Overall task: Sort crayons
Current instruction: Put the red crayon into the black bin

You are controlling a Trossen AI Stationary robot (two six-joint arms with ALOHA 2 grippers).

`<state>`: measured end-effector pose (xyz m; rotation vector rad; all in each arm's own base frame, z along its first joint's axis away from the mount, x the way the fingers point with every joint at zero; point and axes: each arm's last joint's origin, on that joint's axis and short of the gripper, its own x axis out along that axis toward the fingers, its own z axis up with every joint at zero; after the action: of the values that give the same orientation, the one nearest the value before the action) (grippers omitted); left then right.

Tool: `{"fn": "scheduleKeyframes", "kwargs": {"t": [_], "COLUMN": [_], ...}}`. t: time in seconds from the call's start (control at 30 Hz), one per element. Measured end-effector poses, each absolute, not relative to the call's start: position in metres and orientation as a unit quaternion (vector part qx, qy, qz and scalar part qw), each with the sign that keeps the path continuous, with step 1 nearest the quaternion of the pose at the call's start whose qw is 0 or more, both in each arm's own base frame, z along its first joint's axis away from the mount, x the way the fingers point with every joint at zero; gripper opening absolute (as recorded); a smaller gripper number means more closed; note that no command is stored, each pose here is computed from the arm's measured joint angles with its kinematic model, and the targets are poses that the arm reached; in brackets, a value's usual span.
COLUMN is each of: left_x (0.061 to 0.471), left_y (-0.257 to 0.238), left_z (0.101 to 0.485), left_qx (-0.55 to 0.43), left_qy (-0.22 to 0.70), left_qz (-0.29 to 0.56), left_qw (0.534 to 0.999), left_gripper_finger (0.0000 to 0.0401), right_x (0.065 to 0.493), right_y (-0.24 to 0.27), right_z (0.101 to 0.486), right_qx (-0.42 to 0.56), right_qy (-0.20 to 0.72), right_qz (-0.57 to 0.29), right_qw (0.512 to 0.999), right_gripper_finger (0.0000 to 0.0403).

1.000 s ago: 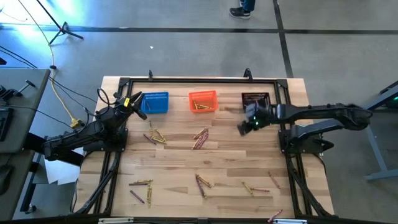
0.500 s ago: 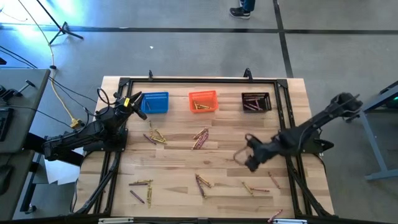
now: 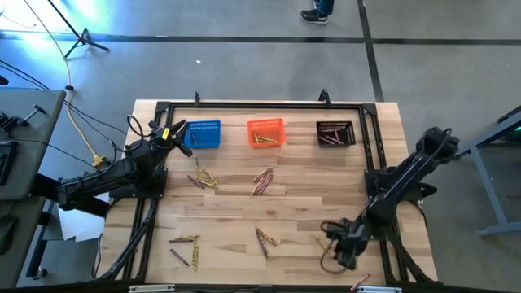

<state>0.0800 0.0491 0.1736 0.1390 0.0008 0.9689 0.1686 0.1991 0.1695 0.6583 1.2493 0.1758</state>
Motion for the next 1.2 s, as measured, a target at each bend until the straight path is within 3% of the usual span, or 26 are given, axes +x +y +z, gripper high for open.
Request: {"fn": "scheduleKeyframes", "kwargs": {"t": [0.2,0.57,0.83,1.2], "left_x": [0.080,0.080,0.080,0.080], "left_y": [0.049,0.049,0.049,0.049], "left_z": [0.174,0.174,0.174,0.174], "left_qx": [0.067,0.067,0.067,0.067], "left_qy": [0.000,0.000,0.000,0.000], "left_qz": [0.466,0.465,0.465,0.465], "left_qw": [0.883,0.883,0.883,0.883], "left_gripper_finger": [0.0060,0.0060,0.0060,0.0060], "right_x": [0.168,0.178,0.175,0.177], "right_y": [0.225,0.241,0.236,0.233], "right_z": [0.157,0.169,0.157,0.156], "right_qx": [0.214,0.018,0.014,-0.010], "right_qy": [0.617,0.673,0.689,0.668], "right_qz": [0.116,0.089,0.048,0.035], "right_qw": [0.748,0.734,0.723,0.743], "right_gripper_finger": [0.0112,0.0112,0.0112,0.0112]}}
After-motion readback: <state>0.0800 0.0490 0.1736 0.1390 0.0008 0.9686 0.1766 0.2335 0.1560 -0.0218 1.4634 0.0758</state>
